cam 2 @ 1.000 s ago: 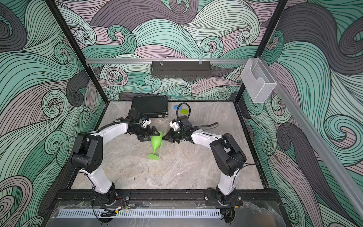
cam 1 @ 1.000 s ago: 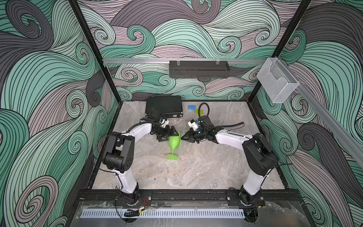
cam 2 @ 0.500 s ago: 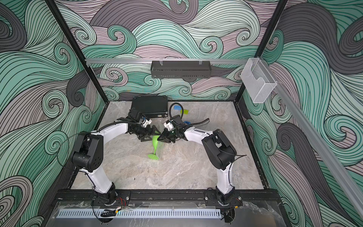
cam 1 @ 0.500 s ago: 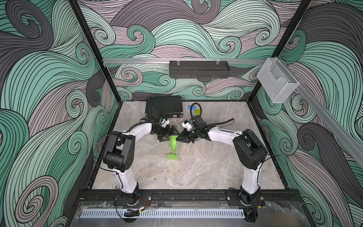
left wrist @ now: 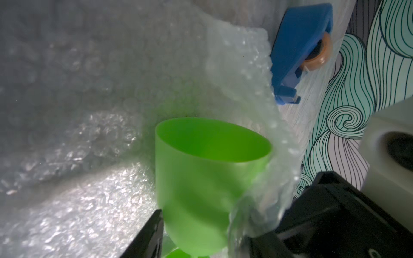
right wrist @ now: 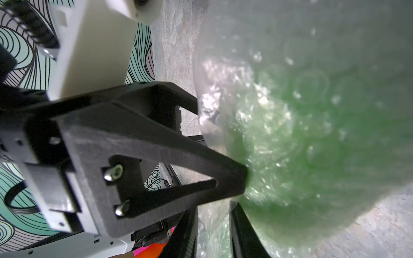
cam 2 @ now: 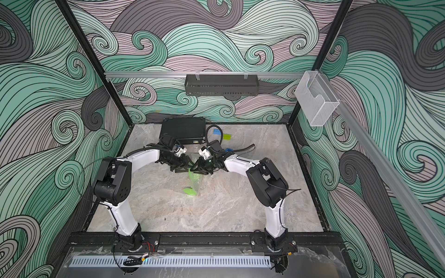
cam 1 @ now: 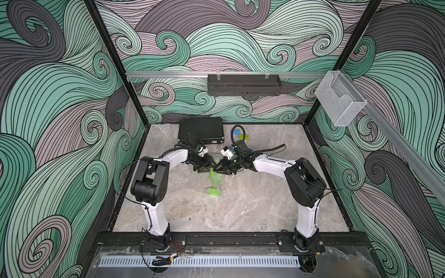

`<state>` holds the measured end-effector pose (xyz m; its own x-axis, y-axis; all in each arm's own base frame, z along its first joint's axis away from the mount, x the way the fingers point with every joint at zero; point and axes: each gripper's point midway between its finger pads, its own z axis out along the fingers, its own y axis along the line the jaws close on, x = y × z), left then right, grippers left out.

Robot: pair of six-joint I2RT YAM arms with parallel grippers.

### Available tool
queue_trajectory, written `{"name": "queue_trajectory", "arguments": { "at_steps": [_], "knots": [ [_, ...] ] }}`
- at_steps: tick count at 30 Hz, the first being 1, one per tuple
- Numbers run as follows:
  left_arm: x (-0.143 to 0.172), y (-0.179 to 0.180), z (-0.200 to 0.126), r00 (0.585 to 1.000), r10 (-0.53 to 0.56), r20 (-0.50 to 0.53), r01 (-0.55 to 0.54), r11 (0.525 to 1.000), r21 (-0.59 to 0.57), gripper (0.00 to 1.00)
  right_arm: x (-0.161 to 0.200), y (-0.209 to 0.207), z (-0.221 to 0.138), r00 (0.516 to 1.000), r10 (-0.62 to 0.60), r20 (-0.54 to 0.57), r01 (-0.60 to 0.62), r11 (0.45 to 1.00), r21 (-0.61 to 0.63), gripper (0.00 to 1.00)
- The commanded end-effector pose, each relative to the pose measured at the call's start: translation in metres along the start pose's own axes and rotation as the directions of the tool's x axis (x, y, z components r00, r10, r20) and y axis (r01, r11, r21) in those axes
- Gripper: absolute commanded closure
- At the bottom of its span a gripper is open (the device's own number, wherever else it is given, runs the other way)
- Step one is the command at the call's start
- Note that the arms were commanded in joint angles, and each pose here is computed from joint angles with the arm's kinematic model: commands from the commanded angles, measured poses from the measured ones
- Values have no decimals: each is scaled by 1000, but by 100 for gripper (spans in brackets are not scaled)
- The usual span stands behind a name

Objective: Wrap wine glasses in bubble wrap
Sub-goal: Wrap the wine glass in bubble wrap.

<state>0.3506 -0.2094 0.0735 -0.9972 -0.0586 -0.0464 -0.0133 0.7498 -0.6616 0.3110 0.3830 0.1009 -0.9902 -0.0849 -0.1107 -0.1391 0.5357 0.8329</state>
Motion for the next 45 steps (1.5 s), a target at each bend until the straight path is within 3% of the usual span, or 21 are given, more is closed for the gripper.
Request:
{"name": "queue_trajectory", "arguments": {
  "at_steps": [1, 8, 12, 15, 30, 36, 39, 43, 45],
  "knots": [
    [2, 7, 3, 1000, -11, -15, 10, 999, -35, 53, 3, 19, -26, 999, -48, 24, 49, 999, -23, 65],
    [3, 7, 5, 1000, -9, -21, 8, 1000, -25, 55, -1, -29, -66, 993, 30, 113, -44, 991, 126, 46],
    [5, 5, 2, 1000, 4, -19, -5, 1000, -22, 55, -16, -34, -58, 993, 43, 109, -59, 987, 152, 28],
    [6, 3, 3, 1000, -2, -18, 2, 1000, 1, 56, -27, -36, -48, 993, 53, 102, -69, 985, 157, 22],
    [8, -8, -2, 1000, 25, -9, -25, 999, 38, 57, -46, -64, -5, 992, 111, 60, -123, 962, 245, 15],
    [25, -19, -23, 999, 46, 13, -47, 998, 48, 37, -45, -83, -9, 987, 131, 98, -155, 940, 304, 17],
    [44, -22, -30, 997, 69, 21, -71, 996, 57, 36, -47, -82, -14, 985, 129, 112, -158, 936, 313, 17],
    [74, -21, -19, 996, 57, -61, -52, 996, 76, 49, -48, -82, -14, 986, 125, 114, -155, 937, 313, 18],
    [78, -13, -21, 997, 58, -59, -56, 998, 37, 68, -47, -83, -13, 985, 132, 110, -161, 936, 313, 18]
  ]
}}
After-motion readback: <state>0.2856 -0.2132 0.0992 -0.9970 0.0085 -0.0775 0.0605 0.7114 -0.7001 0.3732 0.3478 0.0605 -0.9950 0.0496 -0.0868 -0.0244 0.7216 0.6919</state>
